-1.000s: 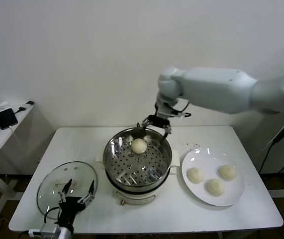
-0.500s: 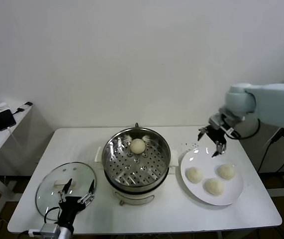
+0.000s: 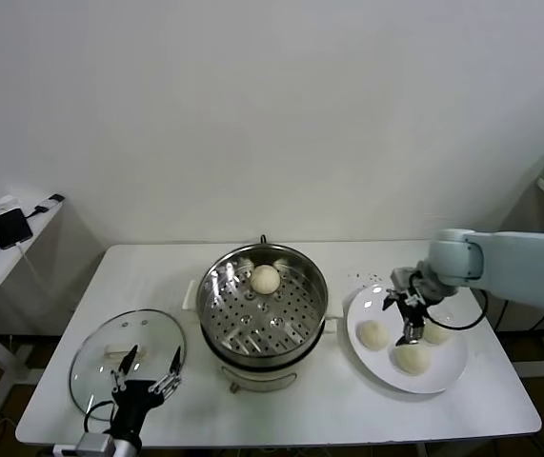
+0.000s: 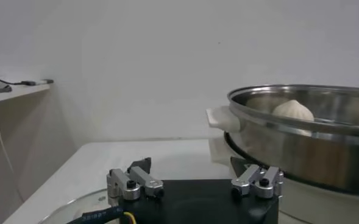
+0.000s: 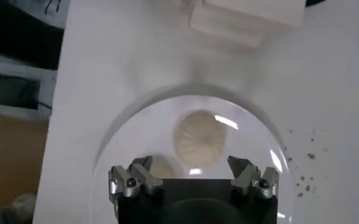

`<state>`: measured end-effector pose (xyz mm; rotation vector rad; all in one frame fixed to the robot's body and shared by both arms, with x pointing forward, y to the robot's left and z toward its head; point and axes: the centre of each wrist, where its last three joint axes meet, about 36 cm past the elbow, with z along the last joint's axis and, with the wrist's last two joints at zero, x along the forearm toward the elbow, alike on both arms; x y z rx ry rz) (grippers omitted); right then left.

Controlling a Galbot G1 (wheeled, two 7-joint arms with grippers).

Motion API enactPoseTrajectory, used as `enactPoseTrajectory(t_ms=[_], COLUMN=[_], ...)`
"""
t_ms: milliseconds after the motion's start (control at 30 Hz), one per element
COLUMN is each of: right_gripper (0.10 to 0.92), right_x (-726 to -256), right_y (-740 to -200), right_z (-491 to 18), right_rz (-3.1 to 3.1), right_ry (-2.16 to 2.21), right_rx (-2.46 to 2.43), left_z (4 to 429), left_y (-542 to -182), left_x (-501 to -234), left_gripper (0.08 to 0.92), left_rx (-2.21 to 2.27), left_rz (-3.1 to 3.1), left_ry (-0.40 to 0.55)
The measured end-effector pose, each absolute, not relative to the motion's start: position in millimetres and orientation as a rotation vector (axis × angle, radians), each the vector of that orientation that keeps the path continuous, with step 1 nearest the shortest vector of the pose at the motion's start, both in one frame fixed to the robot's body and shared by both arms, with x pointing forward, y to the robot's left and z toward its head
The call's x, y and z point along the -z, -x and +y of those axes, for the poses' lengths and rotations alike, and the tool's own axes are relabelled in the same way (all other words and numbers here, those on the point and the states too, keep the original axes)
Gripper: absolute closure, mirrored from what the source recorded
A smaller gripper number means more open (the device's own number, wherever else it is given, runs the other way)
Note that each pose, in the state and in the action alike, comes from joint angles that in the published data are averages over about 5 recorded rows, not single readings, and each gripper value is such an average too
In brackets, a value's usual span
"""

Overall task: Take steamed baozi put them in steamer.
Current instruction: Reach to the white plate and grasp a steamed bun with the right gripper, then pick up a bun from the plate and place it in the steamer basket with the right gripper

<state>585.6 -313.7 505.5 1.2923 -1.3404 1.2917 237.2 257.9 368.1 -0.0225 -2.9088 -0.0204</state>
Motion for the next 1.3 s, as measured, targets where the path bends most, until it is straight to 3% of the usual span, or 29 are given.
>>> enactPoseTrajectory(t_ms=[567, 767, 1100, 1300], right_gripper=[0.203, 0.321, 0.388, 0.386], right_x=[-454.0, -450.6, -466.3, -508.6], right_y=[-605.2, -607.6, -609.9, -620.5], right_z=[-288.0, -285.5, -292.6, -306.9], right_rz=[-1.382, -1.378, -1.361, -1.354], right_ry=[-1.224, -1.219, -1.237, -1.245], right_rx=[-1.253, -1.242, -1.231, -1.248], left_z=[259.9, 260.1, 259.2, 257.6], left_y=[-237.0, -237.7, -237.9, -239.8], left_x=[-366.8, -367.1, -368.2, -369.6], left_gripper=[0.177, 0.177, 0.177, 0.177], left_rx=[0.022, 0.021, 0.019, 0.017], left_rz=[-2.909, -2.909, -2.906, -2.911], left_ry=[0.016, 0.016, 0.020, 0.025])
